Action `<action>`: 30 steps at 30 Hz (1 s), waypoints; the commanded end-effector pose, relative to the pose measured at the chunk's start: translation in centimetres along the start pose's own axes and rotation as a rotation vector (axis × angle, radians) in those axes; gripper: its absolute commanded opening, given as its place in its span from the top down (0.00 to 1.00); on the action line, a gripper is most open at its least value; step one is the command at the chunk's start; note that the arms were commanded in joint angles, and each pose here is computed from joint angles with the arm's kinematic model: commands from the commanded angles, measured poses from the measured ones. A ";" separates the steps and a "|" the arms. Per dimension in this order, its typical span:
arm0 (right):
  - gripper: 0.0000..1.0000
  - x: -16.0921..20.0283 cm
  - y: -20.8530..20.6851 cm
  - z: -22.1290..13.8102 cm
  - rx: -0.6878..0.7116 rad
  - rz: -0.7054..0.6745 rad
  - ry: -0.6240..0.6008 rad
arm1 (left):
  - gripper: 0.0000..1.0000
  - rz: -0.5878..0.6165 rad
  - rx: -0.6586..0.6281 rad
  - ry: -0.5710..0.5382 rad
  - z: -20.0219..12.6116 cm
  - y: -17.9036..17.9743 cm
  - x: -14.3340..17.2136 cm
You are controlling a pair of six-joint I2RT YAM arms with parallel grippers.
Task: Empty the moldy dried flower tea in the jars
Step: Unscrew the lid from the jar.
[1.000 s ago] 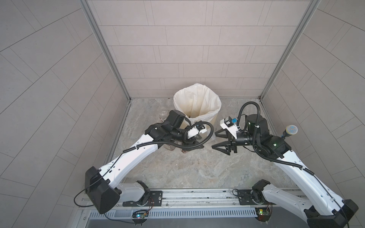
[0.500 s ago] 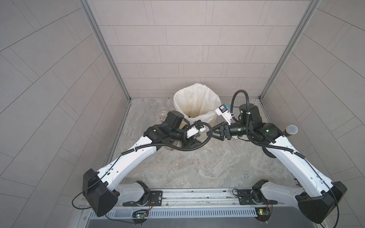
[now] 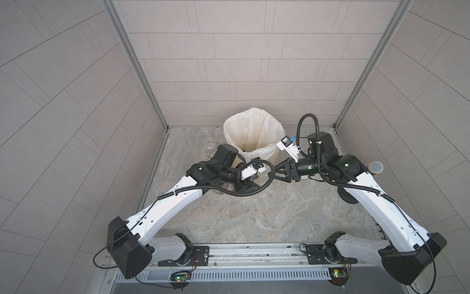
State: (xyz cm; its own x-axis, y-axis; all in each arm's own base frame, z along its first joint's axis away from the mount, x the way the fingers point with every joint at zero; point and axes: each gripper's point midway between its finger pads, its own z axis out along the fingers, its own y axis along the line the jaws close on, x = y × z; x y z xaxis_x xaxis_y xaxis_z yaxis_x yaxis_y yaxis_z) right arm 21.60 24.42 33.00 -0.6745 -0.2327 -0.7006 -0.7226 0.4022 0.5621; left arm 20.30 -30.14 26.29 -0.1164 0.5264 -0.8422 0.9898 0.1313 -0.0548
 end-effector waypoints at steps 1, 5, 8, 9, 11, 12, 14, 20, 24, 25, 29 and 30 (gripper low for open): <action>0.59 1.3 -0.7 -0.1 0.042 -0.140 0.051 | 0.54 0.022 0.028 -0.034 -0.4 -0.5 -1.1; 0.61 1.2 -1.2 0.2 0.057 -0.365 0.006 | 0.53 0.043 0.090 -0.017 -0.5 -1.5 -0.8; 0.63 1.7 -1.6 0.2 0.088 -0.567 -0.013 | 0.53 0.055 0.119 -0.012 -0.5 -2.0 -0.6; 0.63 1.9 -1.7 0.2 0.091 -0.615 -0.015 | 0.53 0.056 0.125 -0.012 -0.5 -2.1 -0.5; 0.63 2.7 -1.5 0.2 0.076 -0.728 0.004 | 0.53 0.064 0.137 -0.016 -0.5 -2.3 -0.6; 0.65 3.3 -1.2 0.3 0.052 -0.789 0.021 | 0.54 0.067 0.141 -0.019 -0.5 -2.3 -0.6; 0.67 4.1 -1.2 0.3 0.042 -0.918 0.058 | 0.53 0.074 0.150 -0.027 -0.5 -2.5 -0.8; 0.47 3.4 -0.8 0.3 0.067 -0.944 0.022 | 0.54 0.077 0.140 -0.025 -0.4 -2.3 -0.6; 0.25 2.6 0.0 -0.1 0.062 -0.829 -0.027 | 0.54 0.088 0.113 -0.035 -0.4 -2.0 -0.5; 0.22 2.6 0.5 -0.3 0.047 -0.804 -0.036 | 0.54 0.090 0.107 -0.039 -0.4 -2.0 -0.5; 0.18 2.1 1.7 -0.8 -0.004 -0.710 -0.082 | 0.54 0.096 0.093 -0.048 -0.2 -1.7 -0.5; 0.18 1.9 1.9 -0.9 -0.016 -0.689 -0.091 | 0.54 0.092 0.093 -0.047 -0.1 -1.7 -0.4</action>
State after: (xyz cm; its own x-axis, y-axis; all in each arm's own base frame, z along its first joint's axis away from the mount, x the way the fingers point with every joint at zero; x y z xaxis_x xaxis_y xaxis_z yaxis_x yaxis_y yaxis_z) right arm 19.59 23.80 31.35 -0.0011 -0.4268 -0.9044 -0.9812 0.1751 -0.0815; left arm 18.73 -30.36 25.85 -0.0507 0.5300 -0.8465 0.9986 0.0146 -0.0507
